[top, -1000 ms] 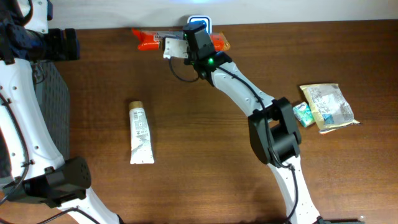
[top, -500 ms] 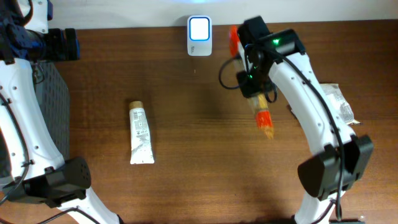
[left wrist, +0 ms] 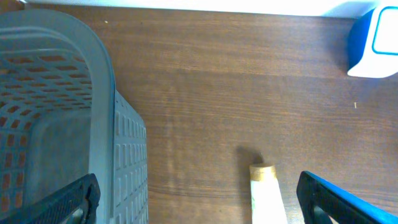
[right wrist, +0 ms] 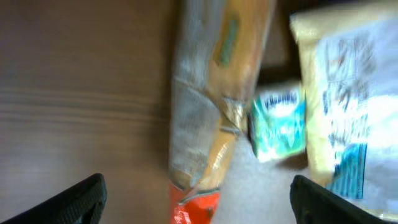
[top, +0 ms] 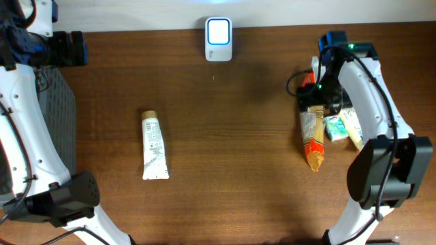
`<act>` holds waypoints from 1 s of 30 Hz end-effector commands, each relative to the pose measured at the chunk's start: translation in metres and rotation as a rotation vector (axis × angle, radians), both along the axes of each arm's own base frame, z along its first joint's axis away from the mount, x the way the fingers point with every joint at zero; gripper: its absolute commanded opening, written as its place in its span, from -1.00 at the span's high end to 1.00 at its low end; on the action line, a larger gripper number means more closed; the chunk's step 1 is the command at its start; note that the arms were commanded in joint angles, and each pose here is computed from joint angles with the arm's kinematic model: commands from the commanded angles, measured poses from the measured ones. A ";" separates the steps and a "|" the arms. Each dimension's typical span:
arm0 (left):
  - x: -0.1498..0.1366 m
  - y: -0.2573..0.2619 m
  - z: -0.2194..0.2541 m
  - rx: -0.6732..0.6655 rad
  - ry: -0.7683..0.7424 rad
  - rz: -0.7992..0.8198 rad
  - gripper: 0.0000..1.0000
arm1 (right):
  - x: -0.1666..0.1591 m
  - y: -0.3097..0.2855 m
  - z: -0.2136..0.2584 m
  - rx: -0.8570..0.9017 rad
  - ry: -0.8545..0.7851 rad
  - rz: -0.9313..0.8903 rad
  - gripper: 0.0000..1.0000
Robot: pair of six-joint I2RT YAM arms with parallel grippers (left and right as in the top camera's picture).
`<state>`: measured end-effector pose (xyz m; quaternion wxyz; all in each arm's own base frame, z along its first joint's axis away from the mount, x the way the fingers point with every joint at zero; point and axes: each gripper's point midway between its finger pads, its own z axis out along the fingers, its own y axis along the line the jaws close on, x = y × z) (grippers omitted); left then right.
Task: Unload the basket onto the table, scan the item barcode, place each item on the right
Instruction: 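Reach the right gripper left and grasp the white tube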
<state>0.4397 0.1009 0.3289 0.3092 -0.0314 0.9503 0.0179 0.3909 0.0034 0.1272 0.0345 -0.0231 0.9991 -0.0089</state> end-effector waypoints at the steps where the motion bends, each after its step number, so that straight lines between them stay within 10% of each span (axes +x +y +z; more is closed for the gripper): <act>1: 0.000 -0.001 0.003 0.006 -0.008 -0.016 -0.99 | 0.027 0.092 0.053 0.336 -0.179 0.156 -0.95; 8: 0.000 -0.001 0.003 0.006 -0.008 -0.016 -0.98 | 0.038 0.303 0.041 0.671 -0.278 0.300 -0.98; 14: 0.000 -0.001 0.003 0.006 -0.008 -0.016 -0.98 | -0.011 0.421 -0.044 0.714 -0.170 0.434 -0.57; 25: 0.000 -0.001 0.003 0.006 -0.008 -0.016 -0.98 | -0.060 0.453 -0.106 0.690 -0.022 0.502 -0.02; 30: 0.000 -0.001 0.003 0.005 -0.008 -0.017 -0.98 | -0.062 0.454 -0.113 0.754 0.023 0.504 0.67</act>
